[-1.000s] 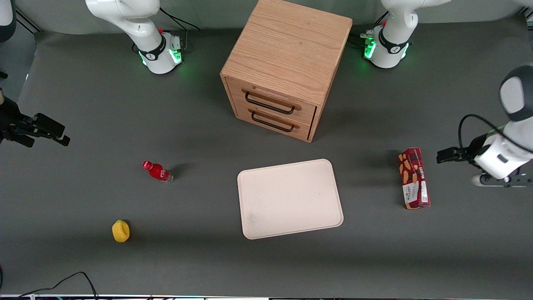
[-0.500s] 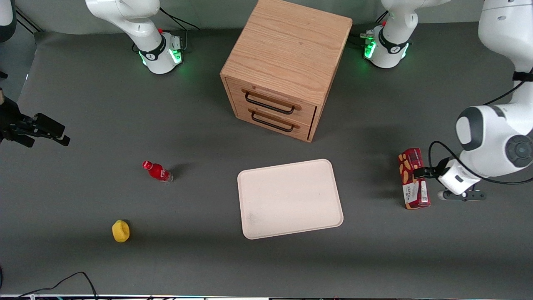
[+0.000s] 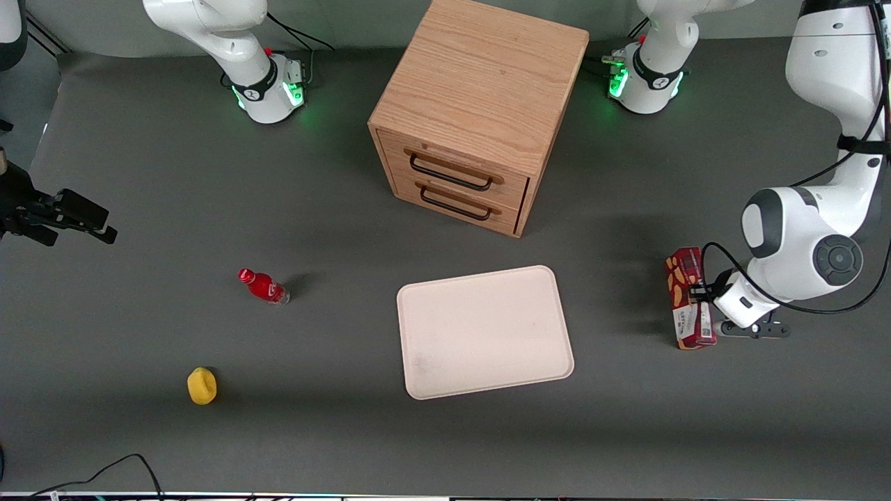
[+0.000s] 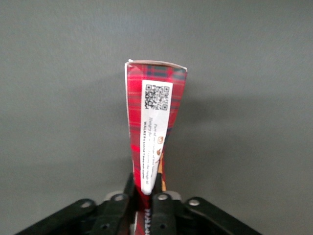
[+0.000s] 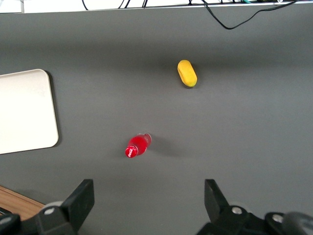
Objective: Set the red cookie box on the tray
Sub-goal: 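Lift the box and carry it over the white tray, then lower the box onto the tray and open the left gripper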
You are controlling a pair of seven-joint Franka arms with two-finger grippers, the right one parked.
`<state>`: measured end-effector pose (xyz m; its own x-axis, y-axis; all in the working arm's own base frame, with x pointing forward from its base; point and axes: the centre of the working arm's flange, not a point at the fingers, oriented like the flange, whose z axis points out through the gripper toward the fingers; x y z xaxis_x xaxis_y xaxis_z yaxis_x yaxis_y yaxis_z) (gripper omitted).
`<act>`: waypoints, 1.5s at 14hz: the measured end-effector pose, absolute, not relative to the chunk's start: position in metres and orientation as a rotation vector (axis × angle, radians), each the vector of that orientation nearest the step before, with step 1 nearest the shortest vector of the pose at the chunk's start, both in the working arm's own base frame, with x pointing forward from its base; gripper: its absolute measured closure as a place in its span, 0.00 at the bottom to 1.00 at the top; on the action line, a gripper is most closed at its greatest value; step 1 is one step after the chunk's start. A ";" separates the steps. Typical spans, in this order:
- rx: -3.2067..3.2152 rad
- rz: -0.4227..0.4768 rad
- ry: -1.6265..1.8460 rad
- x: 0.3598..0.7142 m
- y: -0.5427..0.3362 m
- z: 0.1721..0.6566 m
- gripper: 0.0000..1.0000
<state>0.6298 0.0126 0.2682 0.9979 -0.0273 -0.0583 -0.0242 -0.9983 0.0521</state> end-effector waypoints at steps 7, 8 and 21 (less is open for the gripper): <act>3.075 -0.121 0.324 0.666 -0.177 0.389 0.94; 3.071 -0.124 0.362 0.663 -0.209 0.385 0.94; 3.096 -0.075 0.331 0.668 -0.299 0.287 0.48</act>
<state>0.6676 -0.2991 0.2870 0.9762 0.2108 -0.0505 0.2121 -0.9770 0.0215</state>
